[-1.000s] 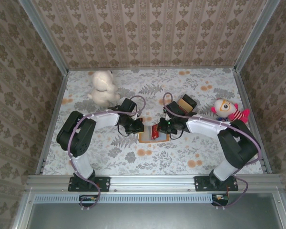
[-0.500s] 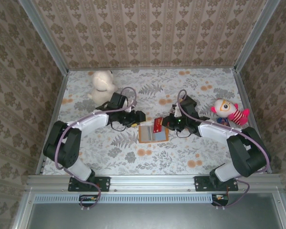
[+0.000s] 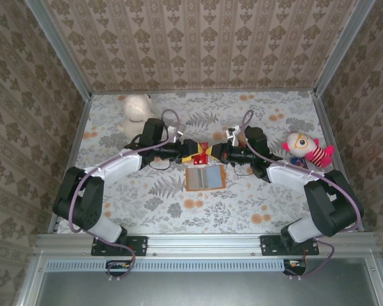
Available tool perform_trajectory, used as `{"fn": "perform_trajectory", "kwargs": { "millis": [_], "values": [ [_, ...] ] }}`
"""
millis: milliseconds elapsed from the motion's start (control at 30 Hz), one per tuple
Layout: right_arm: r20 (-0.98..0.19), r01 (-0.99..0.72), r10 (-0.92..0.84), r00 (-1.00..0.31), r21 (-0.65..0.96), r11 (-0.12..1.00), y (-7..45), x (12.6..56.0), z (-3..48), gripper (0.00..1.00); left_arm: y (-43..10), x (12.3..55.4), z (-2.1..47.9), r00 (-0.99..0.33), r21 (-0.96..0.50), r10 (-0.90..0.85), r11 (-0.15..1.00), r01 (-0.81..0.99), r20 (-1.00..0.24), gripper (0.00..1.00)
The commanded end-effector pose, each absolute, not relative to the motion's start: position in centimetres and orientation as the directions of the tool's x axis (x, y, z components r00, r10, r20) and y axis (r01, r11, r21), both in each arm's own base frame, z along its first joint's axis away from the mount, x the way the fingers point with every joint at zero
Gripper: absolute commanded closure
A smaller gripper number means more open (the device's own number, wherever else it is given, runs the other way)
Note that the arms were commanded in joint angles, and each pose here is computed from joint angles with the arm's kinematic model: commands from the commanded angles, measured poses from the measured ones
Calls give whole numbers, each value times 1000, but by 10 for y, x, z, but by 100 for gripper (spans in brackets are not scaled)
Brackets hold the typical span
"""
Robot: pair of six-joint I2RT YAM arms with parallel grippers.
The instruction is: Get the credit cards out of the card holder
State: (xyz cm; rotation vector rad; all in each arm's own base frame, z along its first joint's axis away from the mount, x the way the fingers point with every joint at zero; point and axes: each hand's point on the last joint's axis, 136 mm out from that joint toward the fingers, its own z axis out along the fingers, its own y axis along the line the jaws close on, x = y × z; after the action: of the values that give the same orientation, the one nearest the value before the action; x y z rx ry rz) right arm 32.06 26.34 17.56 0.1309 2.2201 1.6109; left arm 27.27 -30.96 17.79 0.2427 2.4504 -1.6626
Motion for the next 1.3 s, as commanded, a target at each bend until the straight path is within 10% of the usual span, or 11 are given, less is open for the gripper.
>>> {"fn": "perform_trajectory", "kwargs": {
  "millis": [0,300,467,700,967,1267],
  "values": [
    [-277,-203,291,-916,944,261,266,317,198,100,-311,267,199,-966,-924,52,280,258,-254,49],
    [-254,-200,326,-911,961,190,268,321,204,99,-311,264,211,-961,-934,45,226,277,-274,90],
    [-235,-199,345,-909,971,135,272,326,212,83,-310,263,217,-959,-936,41,213,282,-280,100],
    [-197,-191,351,-915,980,53,280,330,216,74,-311,263,225,-959,-940,30,190,282,-282,100],
    [-201,-195,352,-914,979,54,280,334,214,99,-304,269,218,-964,-940,4,220,262,-267,93],
    [-434,-252,260,-862,814,523,244,344,183,100,-253,297,171,-968,-910,-162,398,112,-190,50]
  ]
}}
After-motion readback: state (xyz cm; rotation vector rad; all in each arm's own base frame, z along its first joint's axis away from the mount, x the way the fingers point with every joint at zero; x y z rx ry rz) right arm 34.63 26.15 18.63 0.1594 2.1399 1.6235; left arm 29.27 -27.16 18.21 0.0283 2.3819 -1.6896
